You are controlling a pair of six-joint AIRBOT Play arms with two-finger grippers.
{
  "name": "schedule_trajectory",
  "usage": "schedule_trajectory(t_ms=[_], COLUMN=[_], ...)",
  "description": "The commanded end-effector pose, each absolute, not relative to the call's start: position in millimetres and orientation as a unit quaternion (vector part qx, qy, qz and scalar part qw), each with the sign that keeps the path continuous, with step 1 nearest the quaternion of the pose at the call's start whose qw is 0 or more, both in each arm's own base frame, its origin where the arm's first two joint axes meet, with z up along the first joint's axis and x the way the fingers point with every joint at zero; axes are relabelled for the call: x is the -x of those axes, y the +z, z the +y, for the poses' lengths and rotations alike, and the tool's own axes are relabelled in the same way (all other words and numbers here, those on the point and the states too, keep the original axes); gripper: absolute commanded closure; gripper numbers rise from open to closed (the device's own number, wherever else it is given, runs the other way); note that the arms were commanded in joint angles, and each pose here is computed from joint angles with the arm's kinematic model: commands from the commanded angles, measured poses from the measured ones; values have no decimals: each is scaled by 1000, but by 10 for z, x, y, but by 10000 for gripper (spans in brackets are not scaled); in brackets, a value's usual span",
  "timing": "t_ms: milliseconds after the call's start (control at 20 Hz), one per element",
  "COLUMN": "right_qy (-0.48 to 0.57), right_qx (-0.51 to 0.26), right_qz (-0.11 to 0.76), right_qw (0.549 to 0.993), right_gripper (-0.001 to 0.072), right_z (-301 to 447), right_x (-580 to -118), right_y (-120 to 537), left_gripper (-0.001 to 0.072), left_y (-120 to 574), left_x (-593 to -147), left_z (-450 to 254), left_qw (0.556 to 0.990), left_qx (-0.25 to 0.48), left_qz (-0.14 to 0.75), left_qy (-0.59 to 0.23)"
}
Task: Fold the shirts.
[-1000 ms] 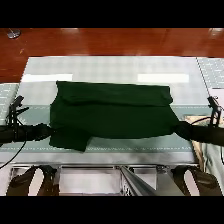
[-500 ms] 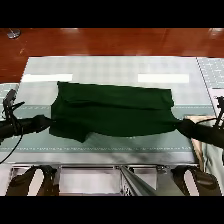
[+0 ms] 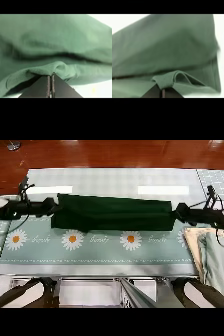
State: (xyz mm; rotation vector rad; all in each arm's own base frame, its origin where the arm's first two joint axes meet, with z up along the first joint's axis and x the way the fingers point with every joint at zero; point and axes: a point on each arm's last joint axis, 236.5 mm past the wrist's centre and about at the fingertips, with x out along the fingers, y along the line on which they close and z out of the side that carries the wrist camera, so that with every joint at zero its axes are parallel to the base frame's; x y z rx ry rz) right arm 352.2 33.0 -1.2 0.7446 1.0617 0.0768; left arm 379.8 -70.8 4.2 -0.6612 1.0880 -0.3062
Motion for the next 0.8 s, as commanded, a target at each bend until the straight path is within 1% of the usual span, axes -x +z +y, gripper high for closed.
schedule_trajectory(t_ms=[0, 150, 250, 300, 350, 400, 450, 500, 600, 750], right_qy=[37, 34, 30, 28, 27, 32, 33, 31, 6, -71], right_qx=[-345, -352, -362, -366, -369, -366, -368, -376, -371, -367], right_qz=[506, 515, 523, 527, 532, 540, 544, 548, 557, 573], right_qw=[789, 781, 771, 766, 762, 757, 753, 747, 743, 729], right_gripper=[692, 692, 691, 674, 411, 94, 88, 88, 89, 91], right_z=[204, 143, 131, 133, 138, 155, 117, 46, -246, -664], right_x=[-4012, -4273, -4355, -4369, -4365, -4332, -4292, -4243, -4104, -3923], right_y=[-160, -265, -353, -405, -459, -491, -492, -473, -497, -654], left_gripper=[676, 676, 676, 676, 645, 366, 22, 9, 11, 11], left_y=[-116, -129, -182, -224, -274, -293, -282, -264, -238, -51], left_x=[-4359, -4575, -4644, -4656, -4658, -4630, -4570, -4512, -4364, -4330], left_z=[-724, -817, -853, -859, -858, -860, -818, -703, -354, -11], left_qw=[775, 751, 739, 734, 731, 725, 720, 717, 708, 731], left_qx=[326, 326, 324, 324, 325, 326, 319, 303, 284, 287], left_qz=[523, 548, 561, 566, 570, 575, 585, 597, 626, 607], left_qy=[-143, -173, -187, -189, -188, -190, -194, -193, -159, -122])
